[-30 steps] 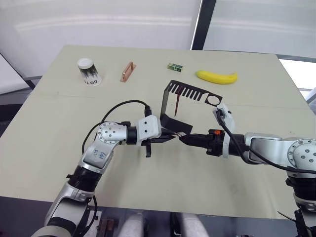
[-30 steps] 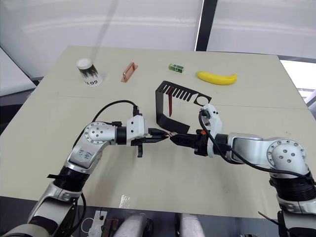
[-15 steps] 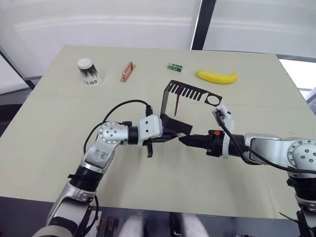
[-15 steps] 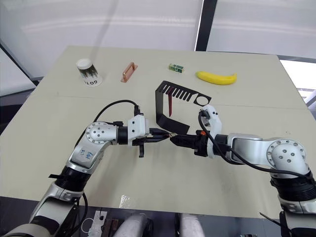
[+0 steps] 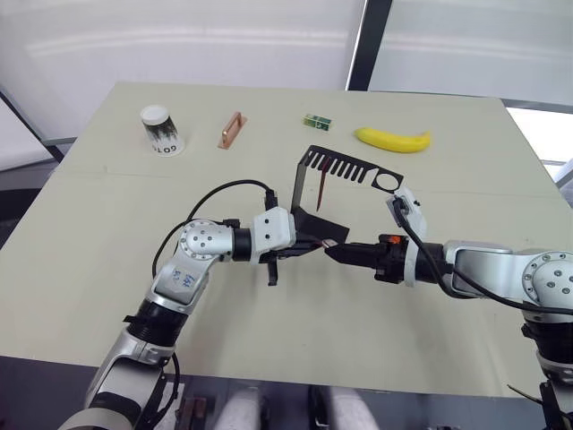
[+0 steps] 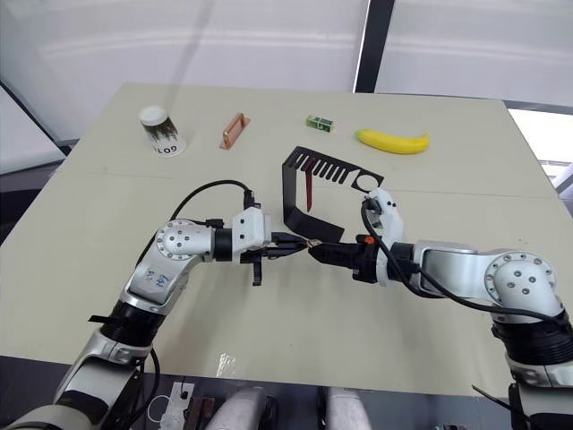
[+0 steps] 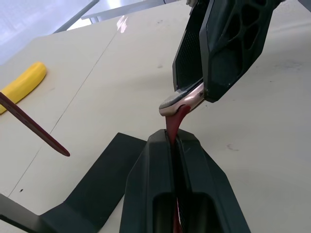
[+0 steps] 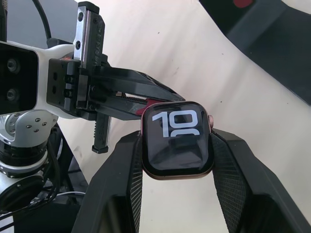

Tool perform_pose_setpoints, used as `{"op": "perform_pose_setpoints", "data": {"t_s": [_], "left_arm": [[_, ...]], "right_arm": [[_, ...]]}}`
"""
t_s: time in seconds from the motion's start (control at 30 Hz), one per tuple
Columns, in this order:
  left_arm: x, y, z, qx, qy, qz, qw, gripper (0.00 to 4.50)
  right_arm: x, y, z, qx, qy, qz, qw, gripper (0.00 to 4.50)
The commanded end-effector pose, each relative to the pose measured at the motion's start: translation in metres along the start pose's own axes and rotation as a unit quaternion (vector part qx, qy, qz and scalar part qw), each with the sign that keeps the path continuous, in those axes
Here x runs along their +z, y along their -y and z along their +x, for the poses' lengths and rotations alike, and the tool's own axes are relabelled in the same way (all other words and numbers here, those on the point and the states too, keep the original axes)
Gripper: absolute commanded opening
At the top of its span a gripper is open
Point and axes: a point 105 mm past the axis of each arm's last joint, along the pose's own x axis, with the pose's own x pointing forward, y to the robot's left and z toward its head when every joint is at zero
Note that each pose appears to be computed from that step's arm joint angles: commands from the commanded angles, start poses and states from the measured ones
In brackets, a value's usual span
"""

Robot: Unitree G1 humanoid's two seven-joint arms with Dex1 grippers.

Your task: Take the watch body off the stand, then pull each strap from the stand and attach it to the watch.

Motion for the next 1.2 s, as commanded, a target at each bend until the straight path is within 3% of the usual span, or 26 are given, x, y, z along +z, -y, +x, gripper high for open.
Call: {"op": "perform_pose_setpoints", "data": {"t_s": [0.03, 1.2], "left_arm": [[0.0132, -0.0031, 0.0023, 0.001, 0.019, 0.017, 1.000, 0.18], [0.0158, -0.0034, 0.0044, 0.004, 0.025, 0.012, 1.000, 0.18]], "right_arm": [[0.0023, -0.0119, -0.0007, 0.015, 0.002, -0.023, 1.000, 1.51], [0.0022, -0.0122, -0.0001, 0.014, 0.002, -0.035, 0.999, 1.51]]}}
